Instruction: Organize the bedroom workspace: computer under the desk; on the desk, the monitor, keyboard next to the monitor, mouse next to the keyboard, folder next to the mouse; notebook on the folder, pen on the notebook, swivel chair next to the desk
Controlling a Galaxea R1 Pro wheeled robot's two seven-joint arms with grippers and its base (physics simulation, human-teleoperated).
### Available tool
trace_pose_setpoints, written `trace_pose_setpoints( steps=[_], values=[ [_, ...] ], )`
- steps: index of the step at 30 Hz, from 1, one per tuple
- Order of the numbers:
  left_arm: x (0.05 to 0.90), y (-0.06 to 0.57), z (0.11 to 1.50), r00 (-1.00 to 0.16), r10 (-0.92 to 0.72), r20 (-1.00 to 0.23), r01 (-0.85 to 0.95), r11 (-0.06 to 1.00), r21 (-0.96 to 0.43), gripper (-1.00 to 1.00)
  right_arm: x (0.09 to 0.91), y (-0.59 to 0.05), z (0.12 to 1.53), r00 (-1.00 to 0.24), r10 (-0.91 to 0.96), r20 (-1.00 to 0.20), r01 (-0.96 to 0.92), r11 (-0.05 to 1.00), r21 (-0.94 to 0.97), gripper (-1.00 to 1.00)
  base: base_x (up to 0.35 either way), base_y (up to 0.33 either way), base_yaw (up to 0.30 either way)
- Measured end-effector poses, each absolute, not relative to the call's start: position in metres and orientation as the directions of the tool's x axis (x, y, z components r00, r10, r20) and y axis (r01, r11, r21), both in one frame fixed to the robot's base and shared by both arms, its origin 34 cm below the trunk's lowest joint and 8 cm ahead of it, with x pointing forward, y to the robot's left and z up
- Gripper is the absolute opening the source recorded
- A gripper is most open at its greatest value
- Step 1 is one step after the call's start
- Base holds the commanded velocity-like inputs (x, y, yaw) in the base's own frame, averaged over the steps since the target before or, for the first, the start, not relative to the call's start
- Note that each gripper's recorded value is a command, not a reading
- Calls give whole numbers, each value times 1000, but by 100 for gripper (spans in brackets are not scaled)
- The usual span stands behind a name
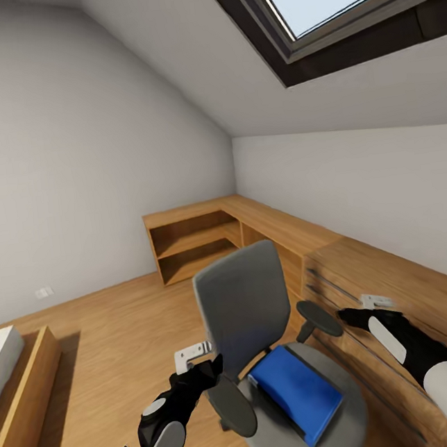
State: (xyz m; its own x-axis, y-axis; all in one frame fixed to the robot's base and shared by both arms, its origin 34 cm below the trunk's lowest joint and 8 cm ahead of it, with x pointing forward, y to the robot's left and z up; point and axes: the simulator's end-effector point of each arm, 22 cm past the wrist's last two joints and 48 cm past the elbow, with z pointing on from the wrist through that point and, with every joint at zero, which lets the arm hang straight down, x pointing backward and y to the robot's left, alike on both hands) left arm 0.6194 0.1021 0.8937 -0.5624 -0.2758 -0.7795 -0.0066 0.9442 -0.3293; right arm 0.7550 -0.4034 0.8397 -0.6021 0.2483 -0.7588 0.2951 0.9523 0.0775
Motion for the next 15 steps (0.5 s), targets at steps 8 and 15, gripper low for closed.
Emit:
trace_pose_setpoints(
  steps=[8, 15],
  values=[
    [619, 102, 894, -562, -276, -780, -7, 944, -330, 100, 755, -403, 840, -602, 248, -759, 295, 952, 78, 100, 0, 0, 273],
    [619, 102, 894, -562, -276, -780, -7, 944, -330, 100, 755, -403, 840, -602, 248, -759, 295, 952, 78, 100, 0, 0, 273]
  ],
)
